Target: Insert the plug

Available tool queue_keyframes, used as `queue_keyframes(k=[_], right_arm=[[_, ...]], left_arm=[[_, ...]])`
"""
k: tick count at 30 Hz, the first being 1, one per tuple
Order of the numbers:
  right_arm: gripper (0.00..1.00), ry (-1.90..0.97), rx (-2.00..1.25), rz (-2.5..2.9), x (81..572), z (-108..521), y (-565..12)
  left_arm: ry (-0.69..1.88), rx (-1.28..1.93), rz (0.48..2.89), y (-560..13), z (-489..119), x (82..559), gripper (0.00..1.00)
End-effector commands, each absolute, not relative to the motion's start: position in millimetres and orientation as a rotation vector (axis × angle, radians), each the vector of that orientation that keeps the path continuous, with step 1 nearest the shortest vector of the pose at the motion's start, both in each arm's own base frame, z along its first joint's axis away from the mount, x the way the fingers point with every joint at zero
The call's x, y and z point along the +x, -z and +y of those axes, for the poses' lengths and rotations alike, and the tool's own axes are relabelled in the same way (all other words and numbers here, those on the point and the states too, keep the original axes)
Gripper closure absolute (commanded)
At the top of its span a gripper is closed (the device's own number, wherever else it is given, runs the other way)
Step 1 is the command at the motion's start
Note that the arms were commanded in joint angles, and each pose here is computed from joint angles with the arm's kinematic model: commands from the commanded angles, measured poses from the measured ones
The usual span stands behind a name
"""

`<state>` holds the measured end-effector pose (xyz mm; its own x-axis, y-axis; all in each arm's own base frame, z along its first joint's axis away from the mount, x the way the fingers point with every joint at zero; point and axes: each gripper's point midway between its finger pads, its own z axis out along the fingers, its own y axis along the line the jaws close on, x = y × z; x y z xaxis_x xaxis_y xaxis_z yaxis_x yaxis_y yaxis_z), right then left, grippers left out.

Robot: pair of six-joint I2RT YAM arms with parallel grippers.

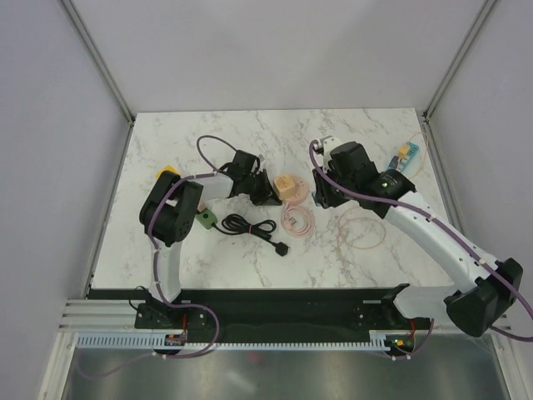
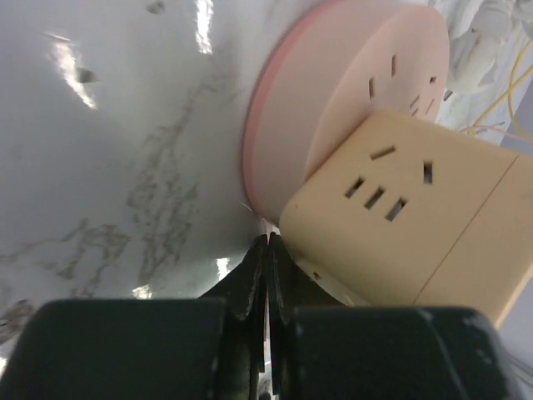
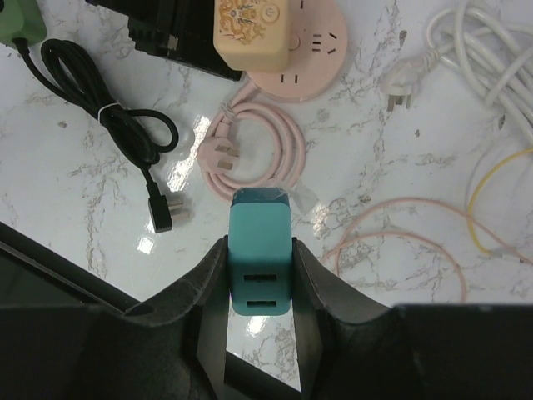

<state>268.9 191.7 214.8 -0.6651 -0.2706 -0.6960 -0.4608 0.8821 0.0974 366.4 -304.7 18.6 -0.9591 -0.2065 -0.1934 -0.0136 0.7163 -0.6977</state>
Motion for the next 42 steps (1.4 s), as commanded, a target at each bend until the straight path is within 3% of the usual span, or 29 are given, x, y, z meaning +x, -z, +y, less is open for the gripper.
queue_keyframes(k=[1,7,15,24,27,30,31,33,34,42], right_arm=[[1.0,-0.321,-0.583,2.363,281,196,-214],[1.0,-0.336,-0.685,2.476,327,224,-192],[1.0,-0.278,-0.703,2.632,379,231,-164],[1.0,-0.241,-0.671,2.737,401,223,-141],[1.0,-0.237,-0.663,2.776,405,224,-129],[1.0,-0.209,-0.658,2.797,405,223,-120],[1.0,-0.208,-0.656,2.799,406,223,-117],[1.0,-0.205,-0.638,2.8,410,225,-114],[1.0,-0.206,-0.629,2.801,412,225,-113],[1.0,-0.229,-0.583,2.829,423,233,-96]], left_arm=[[1.109,-0.149,2.644,-22,-316,370,0.98],[0.842,-0.278,2.604,-27,-265,386,0.98],[0.675,-0.371,2.413,-84,-193,387,0.98],[0.805,-0.123,2.239,-182,-195,351,0.88],[0.874,-0.021,2.175,-213,-201,339,0.78],[0.955,0.116,2.103,-237,-210,322,0.52],[0.982,0.145,2.096,-239,-213,317,0.37],[1.092,0.293,2.071,-243,-226,299,0.27],[1.124,0.337,2.063,-243,-229,293,0.0],[1.1,0.445,2.053,-232,-224,277,0.0]])
